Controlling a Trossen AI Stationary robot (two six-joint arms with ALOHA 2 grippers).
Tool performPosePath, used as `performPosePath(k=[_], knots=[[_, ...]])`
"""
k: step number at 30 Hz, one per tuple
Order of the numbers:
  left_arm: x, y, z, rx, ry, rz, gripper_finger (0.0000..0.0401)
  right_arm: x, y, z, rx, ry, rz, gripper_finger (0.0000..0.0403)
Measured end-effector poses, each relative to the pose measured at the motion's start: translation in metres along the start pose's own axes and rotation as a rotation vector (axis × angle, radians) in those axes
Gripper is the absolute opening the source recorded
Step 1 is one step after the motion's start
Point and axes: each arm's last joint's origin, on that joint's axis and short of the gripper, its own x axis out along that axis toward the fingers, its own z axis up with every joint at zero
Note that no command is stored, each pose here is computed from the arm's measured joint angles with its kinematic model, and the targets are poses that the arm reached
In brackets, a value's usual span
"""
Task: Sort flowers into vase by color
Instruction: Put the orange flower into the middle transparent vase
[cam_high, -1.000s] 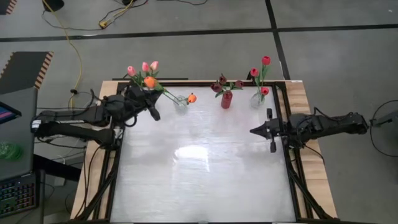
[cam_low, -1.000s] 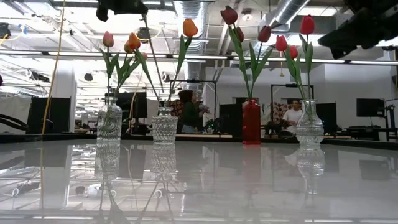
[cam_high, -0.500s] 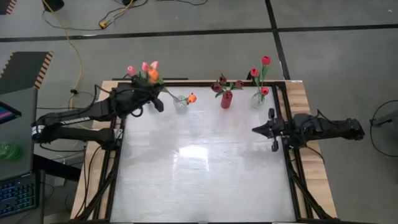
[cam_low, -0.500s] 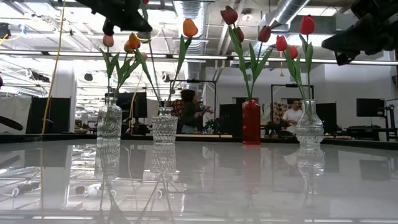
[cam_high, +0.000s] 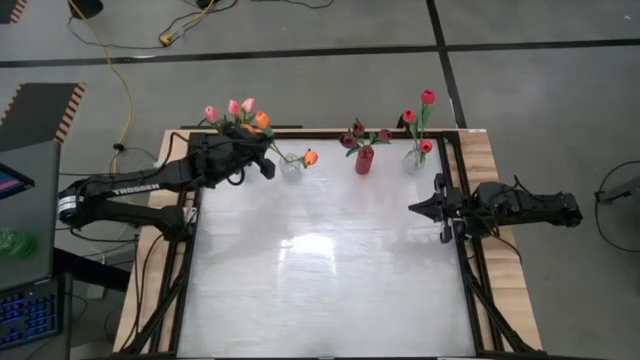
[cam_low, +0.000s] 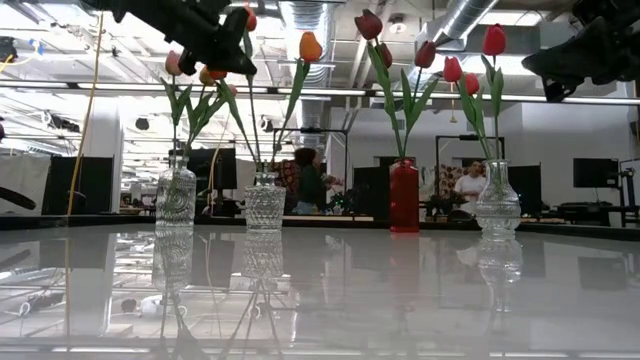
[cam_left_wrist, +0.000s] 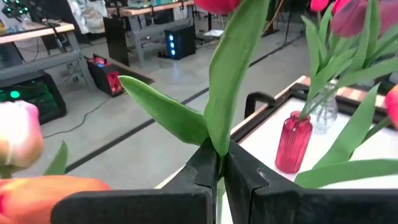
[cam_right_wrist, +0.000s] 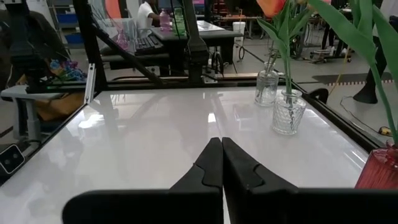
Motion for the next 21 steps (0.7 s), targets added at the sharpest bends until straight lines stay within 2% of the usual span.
performPosePath(k=[12, 21], knots=[[0.032, -0.014, -0.029, 0.078, 0.143, 0.014, 0.0005, 0.0, 0.0, -0.002, -0.002, 0.017, -0.001, 0.0024], [0.04, -0.017, -0.037, 0.085, 0.181, 0.009, 0.0074, 0.0, 0.0, -0.002, -0.003, 0.019, -0.001, 0.0026]])
